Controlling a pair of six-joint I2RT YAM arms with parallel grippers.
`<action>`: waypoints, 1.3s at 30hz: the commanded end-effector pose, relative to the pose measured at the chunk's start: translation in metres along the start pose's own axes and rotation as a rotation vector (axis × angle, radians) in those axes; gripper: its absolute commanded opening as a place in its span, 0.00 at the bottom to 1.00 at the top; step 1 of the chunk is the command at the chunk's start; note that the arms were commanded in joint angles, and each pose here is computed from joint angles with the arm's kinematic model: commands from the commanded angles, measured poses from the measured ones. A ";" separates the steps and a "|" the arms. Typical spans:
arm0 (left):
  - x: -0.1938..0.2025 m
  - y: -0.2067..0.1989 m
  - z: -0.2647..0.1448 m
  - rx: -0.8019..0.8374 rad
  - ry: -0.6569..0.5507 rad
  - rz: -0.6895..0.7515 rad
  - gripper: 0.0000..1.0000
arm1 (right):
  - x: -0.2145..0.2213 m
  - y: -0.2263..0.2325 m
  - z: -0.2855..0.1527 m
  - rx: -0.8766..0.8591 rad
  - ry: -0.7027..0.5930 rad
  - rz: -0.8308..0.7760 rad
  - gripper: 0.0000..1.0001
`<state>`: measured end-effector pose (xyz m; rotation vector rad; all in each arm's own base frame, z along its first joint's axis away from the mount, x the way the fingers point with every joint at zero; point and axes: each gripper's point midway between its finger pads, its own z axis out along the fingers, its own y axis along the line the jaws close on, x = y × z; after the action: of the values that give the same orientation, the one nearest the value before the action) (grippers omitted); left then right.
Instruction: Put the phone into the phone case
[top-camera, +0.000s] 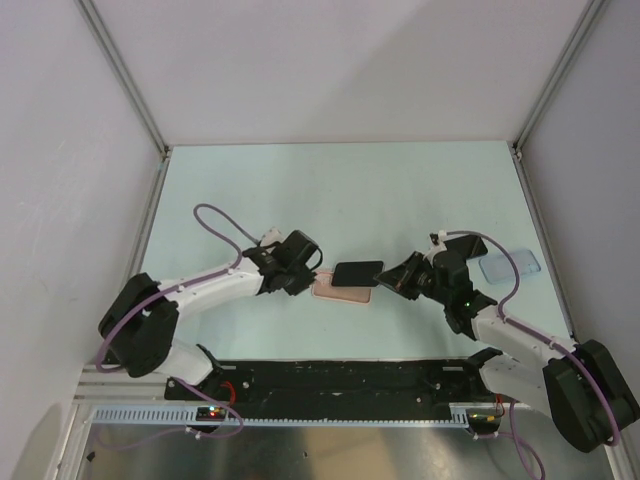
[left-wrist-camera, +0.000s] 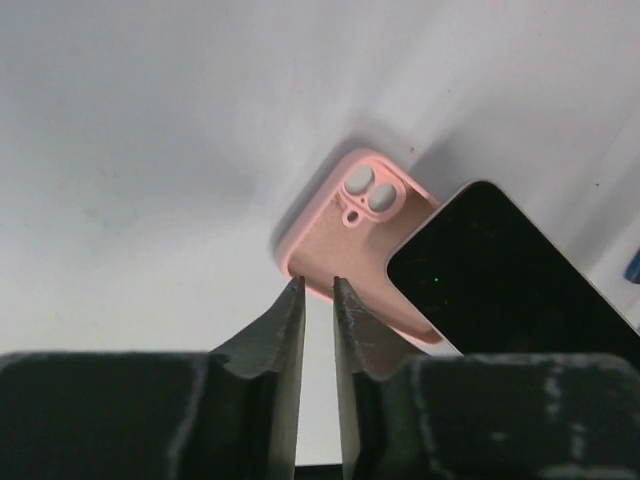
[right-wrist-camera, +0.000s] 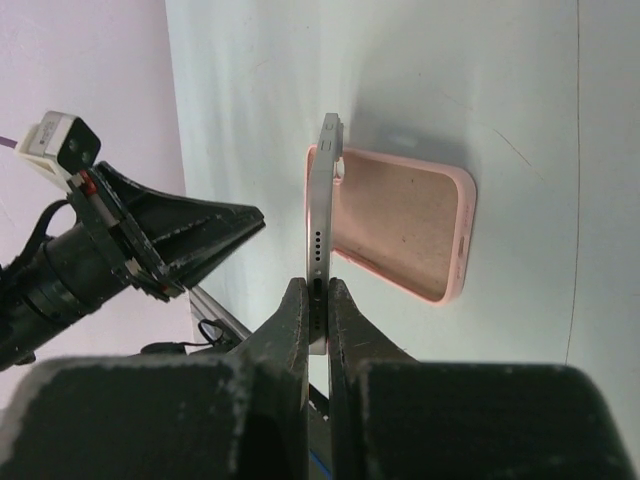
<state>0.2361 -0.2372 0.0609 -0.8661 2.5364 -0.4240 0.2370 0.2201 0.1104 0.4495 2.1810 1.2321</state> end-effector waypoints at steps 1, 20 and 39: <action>-0.028 -0.004 0.002 0.024 -0.072 0.110 0.14 | -0.003 0.024 -0.001 -0.117 -0.011 0.013 0.00; -0.005 -0.012 0.055 0.050 0.072 0.236 0.00 | 0.021 0.004 0.004 -0.107 0.057 0.075 0.00; 0.011 -0.018 0.059 0.073 0.104 0.232 0.00 | 0.034 -0.023 0.001 -0.030 0.052 0.096 0.00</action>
<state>0.2684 -0.2523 0.0151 -0.5502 2.6408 -0.4522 0.2114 0.2239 0.0808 0.5196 2.2083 1.3331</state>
